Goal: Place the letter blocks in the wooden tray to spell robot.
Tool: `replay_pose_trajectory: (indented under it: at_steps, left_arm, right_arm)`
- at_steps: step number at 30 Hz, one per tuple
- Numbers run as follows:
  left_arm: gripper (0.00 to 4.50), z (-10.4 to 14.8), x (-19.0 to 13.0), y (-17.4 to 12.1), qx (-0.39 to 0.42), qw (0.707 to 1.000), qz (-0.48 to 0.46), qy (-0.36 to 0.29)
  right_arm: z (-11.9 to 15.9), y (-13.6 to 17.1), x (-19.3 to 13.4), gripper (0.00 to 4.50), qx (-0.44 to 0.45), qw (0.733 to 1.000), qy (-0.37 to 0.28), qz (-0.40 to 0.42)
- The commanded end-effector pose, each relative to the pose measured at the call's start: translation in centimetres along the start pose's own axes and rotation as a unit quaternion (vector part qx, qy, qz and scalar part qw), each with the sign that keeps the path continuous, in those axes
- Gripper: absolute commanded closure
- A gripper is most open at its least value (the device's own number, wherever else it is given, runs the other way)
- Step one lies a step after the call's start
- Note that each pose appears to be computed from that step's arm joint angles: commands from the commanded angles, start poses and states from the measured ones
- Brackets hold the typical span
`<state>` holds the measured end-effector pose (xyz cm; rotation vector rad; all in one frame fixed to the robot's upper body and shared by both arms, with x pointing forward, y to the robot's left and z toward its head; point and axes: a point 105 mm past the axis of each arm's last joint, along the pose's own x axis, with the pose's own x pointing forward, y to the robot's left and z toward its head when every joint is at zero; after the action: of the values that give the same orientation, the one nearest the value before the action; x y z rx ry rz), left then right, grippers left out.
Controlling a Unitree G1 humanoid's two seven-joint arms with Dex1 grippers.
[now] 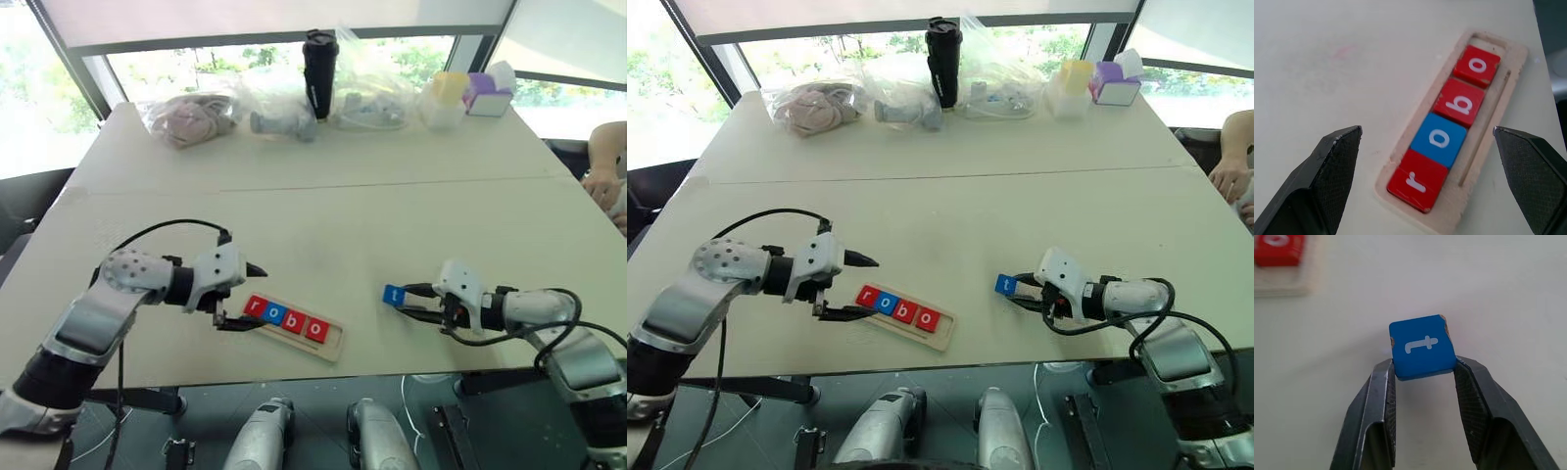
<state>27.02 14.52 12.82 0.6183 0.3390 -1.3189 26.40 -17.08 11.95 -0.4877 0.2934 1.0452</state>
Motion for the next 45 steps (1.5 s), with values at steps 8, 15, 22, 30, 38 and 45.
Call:
replay_pose_trajectory:
  at_steps: [8, 15, 22, 30, 38, 45]
  left_arm:
    - [0.00, 1.1, -0.6, 0.5, 0.031, 0.999, 0.013, 0.003]
    - [0.00, 1.2, -0.6, 0.5, 0.027, 1.000, 0.011, -0.001]
    - [0.00, 1.2, -0.6, 0.3, 0.022, 1.000, 0.007, -0.002]
    - [0.00, 1.3, -0.3, 0.5, 0.022, 1.000, 0.008, -0.006]
    - [0.00, 1.2, -0.4, 0.5, 0.018, 1.000, 0.014, -0.006]
    - [0.00, 1.0, -0.4, 0.4, 0.014, 1.000, 0.013, -0.006]
  right_arm:
    - [4.0, 5.9, 3.8, 3.36, 0.024, 0.999, 0.032, 0.014]
    - [2.6, 6.4, 4.6, 3.36, 0.032, 0.994, 0.100, 0.014]
    - [3.1, 7.3, 5.0, 3.36, 0.028, 0.994, 0.097, 0.027]
    - [3.2, 7.4, 5.8, 3.36, 0.021, 0.995, 0.094, 0.029]
    - [3.4, 7.4, 6.6, 3.36, 0.014, 0.995, 0.091, 0.036]
    - [3.9, 7.5, 7.0, 3.36, 0.012, 0.996, 0.084, 0.039]
